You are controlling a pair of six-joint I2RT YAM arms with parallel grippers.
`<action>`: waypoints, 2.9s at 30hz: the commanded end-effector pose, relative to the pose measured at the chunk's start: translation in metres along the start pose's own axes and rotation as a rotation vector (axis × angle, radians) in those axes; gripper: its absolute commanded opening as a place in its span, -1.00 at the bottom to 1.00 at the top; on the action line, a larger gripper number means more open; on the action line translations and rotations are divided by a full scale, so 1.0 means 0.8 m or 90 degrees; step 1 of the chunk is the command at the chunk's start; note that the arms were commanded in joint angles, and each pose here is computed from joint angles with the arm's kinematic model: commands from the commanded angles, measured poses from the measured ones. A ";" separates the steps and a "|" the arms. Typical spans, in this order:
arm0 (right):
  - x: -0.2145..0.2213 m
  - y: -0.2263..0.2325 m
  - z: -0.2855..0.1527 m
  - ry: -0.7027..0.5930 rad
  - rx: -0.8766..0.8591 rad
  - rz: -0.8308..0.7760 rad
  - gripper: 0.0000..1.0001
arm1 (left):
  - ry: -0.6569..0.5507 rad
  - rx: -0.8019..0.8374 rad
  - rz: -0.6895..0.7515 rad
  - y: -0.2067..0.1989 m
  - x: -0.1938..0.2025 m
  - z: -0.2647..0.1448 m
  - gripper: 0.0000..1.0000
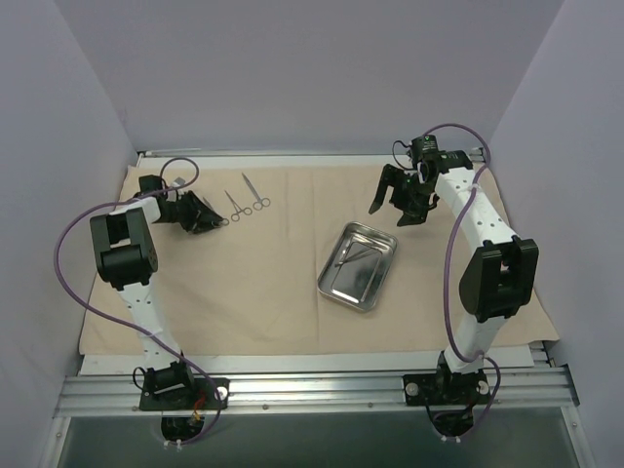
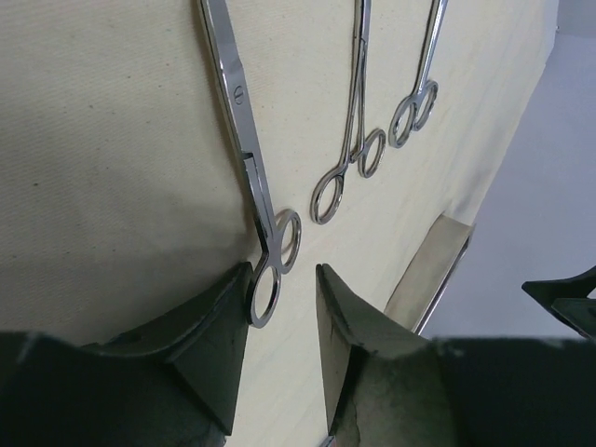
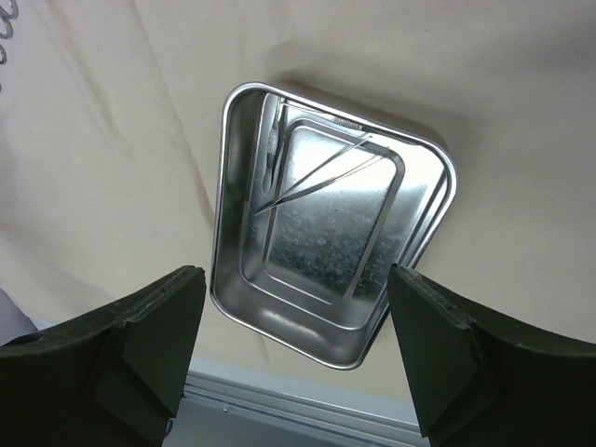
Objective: Open and lay out the surgical kit
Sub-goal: Place the medical item in the surgical kit, then pick up the medical item from the container, then place the medical item in the surgical kit.
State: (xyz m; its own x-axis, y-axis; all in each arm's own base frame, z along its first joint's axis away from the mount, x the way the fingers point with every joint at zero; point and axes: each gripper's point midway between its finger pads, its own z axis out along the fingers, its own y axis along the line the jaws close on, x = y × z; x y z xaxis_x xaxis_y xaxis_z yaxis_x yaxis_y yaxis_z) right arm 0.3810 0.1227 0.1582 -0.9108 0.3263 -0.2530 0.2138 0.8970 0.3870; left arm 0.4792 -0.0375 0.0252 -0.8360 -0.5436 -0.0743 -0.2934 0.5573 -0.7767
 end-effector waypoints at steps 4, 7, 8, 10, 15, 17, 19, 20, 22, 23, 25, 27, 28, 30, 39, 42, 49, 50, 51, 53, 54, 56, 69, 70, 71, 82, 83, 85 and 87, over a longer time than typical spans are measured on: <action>0.009 0.006 -0.012 0.000 -0.011 0.002 0.61 | -0.004 -0.050 0.015 0.020 -0.010 -0.002 -0.01; 0.012 0.006 -0.011 0.004 -0.011 0.001 0.62 | -0.006 -0.090 0.016 0.028 -0.011 -0.008 0.02; 0.012 0.007 -0.011 0.003 -0.011 0.000 0.62 | 0.003 -0.117 0.004 0.032 -0.005 -0.015 0.04; 0.013 0.006 -0.010 0.006 -0.009 0.000 0.62 | 0.006 -0.152 -0.005 0.033 -0.007 -0.024 0.07; 0.015 0.001 0.005 0.003 0.022 0.020 0.62 | 0.012 -0.184 -0.036 0.028 0.013 -0.046 0.87; 0.016 -0.009 0.014 0.001 0.054 0.034 0.61 | -0.004 -0.187 -0.027 0.019 0.016 -0.057 0.88; 0.017 -0.007 0.023 -0.005 0.068 0.040 0.56 | -0.015 -0.208 -0.023 0.017 0.017 -0.067 0.87; 0.020 -0.009 0.032 0.001 0.076 0.047 0.55 | -0.045 -0.211 -0.012 0.003 0.011 -0.082 0.87; 0.025 0.000 0.049 -0.003 0.078 0.057 0.50 | -0.076 -0.235 -0.004 0.001 0.013 -0.098 0.87; 0.029 -0.006 0.061 0.000 0.098 0.062 0.48 | -0.103 -0.237 0.015 -0.020 0.015 -0.114 0.87; 0.045 -0.001 0.081 0.014 0.109 0.057 0.46 | -0.129 -0.280 0.043 -0.026 0.023 -0.127 0.87; 0.054 -0.007 0.097 0.006 0.138 0.080 0.43 | -0.132 -0.287 0.087 -0.052 0.045 -0.128 0.87; 0.059 -0.006 0.103 0.006 0.138 0.090 0.35 | -0.135 -0.300 0.099 -0.056 0.050 -0.128 0.87; 0.067 -0.006 0.115 0.000 0.140 0.128 0.28 | -0.125 -0.313 0.139 -0.073 0.070 -0.121 0.87; 0.081 -0.023 0.145 0.001 0.204 0.238 0.18 | -0.100 -0.275 0.269 -0.125 0.103 -0.126 0.87; 0.082 -0.034 0.149 -0.011 0.224 0.253 0.11 | -0.084 -0.253 0.288 -0.134 0.116 -0.120 0.87; 0.095 -0.046 0.177 0.015 0.247 0.271 0.05 | -0.063 -0.170 0.331 -0.165 0.140 -0.109 0.77; 0.101 -0.047 0.181 0.027 0.248 0.273 0.02 | -0.059 -0.163 0.337 -0.169 0.143 -0.109 0.73; 0.105 -0.050 0.182 0.035 0.251 0.276 -0.13 | -0.055 -0.153 0.342 -0.173 0.145 -0.107 0.69; 0.110 -0.050 0.183 0.037 0.246 0.280 -0.23 | -0.051 -0.128 0.357 -0.184 0.148 -0.108 0.68; 0.112 -0.048 0.183 0.042 0.234 0.283 -0.38 | -0.047 -0.116 0.364 -0.188 0.151 -0.106 0.72; 0.121 -0.050 0.183 0.050 0.225 0.282 -0.60 | -0.030 -0.076 0.370 -0.200 0.159 -0.101 0.89; 0.080 0.022 0.079 -0.025 -0.041 0.018 -1.00 | 0.104 0.238 0.382 -0.309 0.242 -0.097 0.91; 0.074 0.043 0.055 -0.047 -0.119 -0.037 -1.00 | 0.113 0.283 0.403 -0.326 0.252 -0.101 0.91; 0.079 0.082 0.037 -0.037 -0.246 -0.084 -1.00 | 0.133 0.296 0.406 -0.334 0.272 -0.099 0.91; 0.127 0.200 -0.103 -0.036 -0.612 -0.348 -1.00 | 0.142 0.403 0.464 -0.382 0.366 -0.108 0.79; 0.127 0.202 -0.108 -0.039 -0.618 -0.351 -1.00 | 0.143 0.402 0.467 -0.381 0.369 -0.107 0.80; 0.130 0.206 -0.115 -0.038 -0.631 -0.352 -1.00 | 0.139 0.396 0.472 -0.376 0.374 -0.108 0.80; 0.134 0.209 -0.120 -0.030 -0.640 -0.342 -1.00 | 0.127 0.395 0.475 -0.373 0.374 -0.110 0.80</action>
State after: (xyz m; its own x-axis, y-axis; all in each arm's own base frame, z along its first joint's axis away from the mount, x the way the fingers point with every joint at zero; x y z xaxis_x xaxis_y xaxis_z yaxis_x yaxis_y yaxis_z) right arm 0.2985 0.2730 0.2358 -0.8399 0.0084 -0.5427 -0.4935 0.4043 0.7700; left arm 0.2772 -0.3127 0.2723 -0.8411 -0.0023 -0.5409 0.5196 0.2748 -0.8090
